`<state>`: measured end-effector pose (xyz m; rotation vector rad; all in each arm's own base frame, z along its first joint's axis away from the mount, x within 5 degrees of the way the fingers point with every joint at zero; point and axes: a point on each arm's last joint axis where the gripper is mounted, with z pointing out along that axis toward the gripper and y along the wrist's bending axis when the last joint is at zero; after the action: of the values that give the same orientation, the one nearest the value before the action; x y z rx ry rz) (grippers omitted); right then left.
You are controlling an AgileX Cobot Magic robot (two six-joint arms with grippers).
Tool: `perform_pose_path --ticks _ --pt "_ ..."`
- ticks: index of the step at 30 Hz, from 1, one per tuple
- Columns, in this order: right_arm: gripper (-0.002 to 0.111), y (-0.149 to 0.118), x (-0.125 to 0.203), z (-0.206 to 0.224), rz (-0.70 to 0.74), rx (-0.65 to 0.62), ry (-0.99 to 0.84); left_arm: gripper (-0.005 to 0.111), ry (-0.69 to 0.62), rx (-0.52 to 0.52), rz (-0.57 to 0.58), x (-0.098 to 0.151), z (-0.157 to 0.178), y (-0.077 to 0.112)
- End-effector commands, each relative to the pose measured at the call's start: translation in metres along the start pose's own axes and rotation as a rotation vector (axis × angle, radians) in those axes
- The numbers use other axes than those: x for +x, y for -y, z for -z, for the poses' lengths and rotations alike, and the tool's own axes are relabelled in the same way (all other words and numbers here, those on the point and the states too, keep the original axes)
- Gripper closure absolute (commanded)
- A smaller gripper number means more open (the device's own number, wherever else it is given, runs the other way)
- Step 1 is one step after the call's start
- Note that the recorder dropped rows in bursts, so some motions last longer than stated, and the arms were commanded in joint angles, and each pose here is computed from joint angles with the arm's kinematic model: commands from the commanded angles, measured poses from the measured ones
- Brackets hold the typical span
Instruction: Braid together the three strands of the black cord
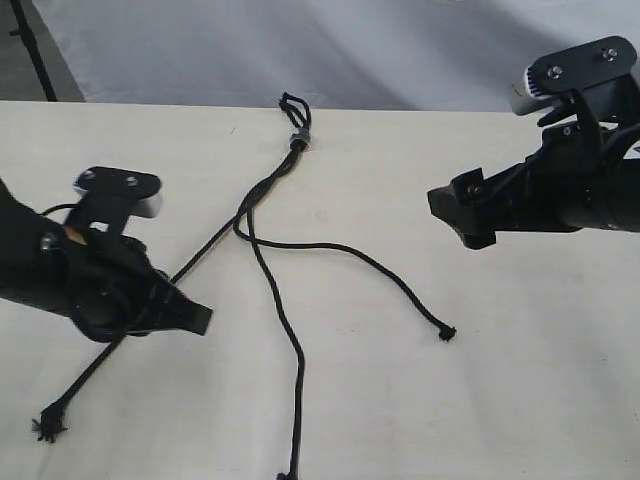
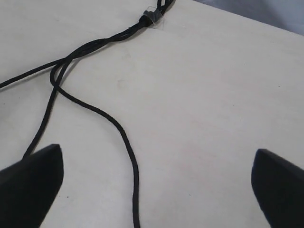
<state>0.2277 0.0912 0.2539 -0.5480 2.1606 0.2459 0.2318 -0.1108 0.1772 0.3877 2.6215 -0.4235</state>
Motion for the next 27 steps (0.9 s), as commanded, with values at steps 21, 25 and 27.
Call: perform_pose_path --ticks 21,25,27 --pt "0.008 0.014 0.039 -0.007 -0.032 0.193 0.106 0.069 -0.229 0.209 -0.251 -0.031 -0.075 0.098" --pt "0.008 0.014 0.039 -0.006 -0.032 0.194 0.108 0.075 -0.278 0.202 -0.286 -0.023 -0.074 0.104" --pt "0.008 0.014 0.039 -0.006 -0.037 0.195 0.11 0.069 -0.29 0.201 -0.316 -0.018 -0.074 0.112"
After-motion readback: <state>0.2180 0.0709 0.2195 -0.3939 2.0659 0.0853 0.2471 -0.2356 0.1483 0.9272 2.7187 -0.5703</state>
